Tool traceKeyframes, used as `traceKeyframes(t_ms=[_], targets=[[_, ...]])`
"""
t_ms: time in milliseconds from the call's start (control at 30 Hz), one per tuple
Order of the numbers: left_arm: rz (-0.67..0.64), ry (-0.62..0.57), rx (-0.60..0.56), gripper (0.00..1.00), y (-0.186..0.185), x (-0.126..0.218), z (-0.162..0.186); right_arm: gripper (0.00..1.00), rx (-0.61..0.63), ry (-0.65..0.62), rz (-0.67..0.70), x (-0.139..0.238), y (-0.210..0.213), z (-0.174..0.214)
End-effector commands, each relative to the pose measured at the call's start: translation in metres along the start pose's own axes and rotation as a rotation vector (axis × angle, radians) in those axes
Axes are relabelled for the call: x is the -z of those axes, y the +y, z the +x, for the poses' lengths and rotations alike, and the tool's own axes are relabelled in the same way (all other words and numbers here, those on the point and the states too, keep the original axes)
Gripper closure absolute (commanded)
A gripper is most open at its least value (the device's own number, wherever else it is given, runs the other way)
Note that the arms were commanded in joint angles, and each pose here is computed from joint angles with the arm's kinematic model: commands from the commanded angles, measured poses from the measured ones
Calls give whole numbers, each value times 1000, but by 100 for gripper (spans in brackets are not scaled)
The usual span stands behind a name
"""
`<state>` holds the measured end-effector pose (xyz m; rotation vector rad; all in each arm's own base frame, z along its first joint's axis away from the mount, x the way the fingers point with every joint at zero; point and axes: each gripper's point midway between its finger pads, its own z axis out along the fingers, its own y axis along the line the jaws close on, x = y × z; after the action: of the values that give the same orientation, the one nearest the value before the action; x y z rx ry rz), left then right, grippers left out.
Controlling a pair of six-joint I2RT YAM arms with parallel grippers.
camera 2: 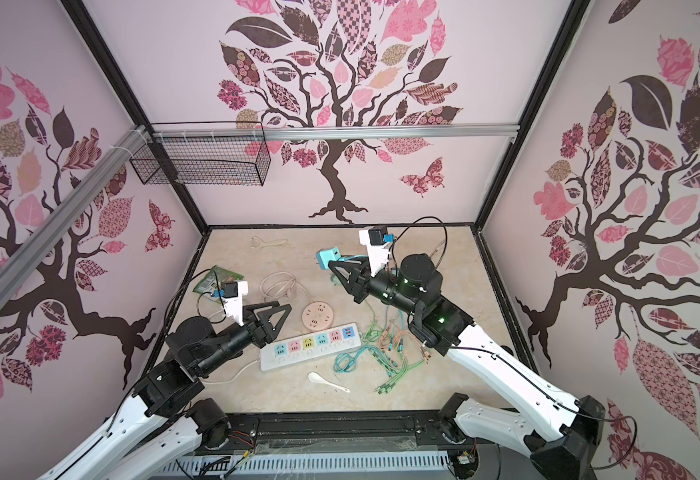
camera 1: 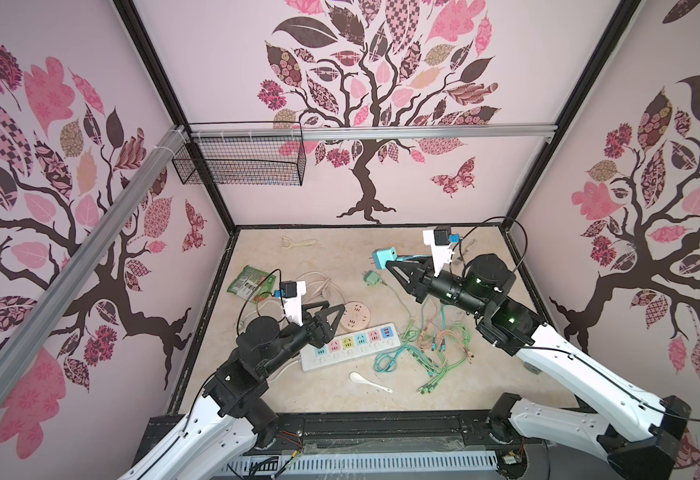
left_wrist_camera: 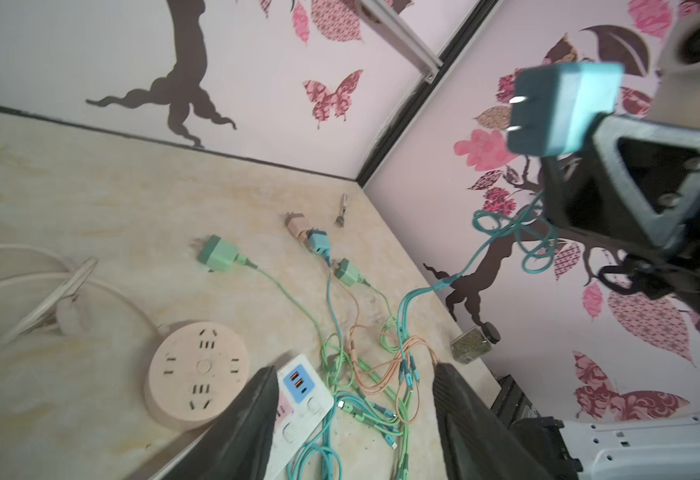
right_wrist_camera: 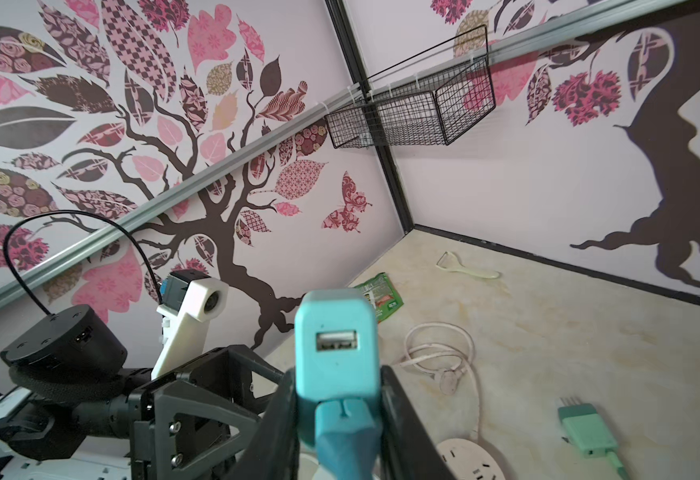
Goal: Insert the plug
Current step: 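Open the left gripper and draw it back while the right gripper keeps the plug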
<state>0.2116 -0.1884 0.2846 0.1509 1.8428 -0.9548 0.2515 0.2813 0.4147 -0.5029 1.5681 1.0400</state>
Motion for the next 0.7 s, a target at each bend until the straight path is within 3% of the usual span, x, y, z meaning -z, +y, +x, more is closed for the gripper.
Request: traceKeyframes(t_ms=[0,167,367,667], targets=[[-141,73,20,37,27,-1,17,91,136,-1,89,11,-6,-19],[-322,142,48,38,56,5,24,90,222,8,202,15,-25,-29],[-345,167,81,37,61,12,28,91,286,17,287,16,-39,-39],[-330,174,147,37,70,25,41,91,307,-12,312,13,-45,-55]])
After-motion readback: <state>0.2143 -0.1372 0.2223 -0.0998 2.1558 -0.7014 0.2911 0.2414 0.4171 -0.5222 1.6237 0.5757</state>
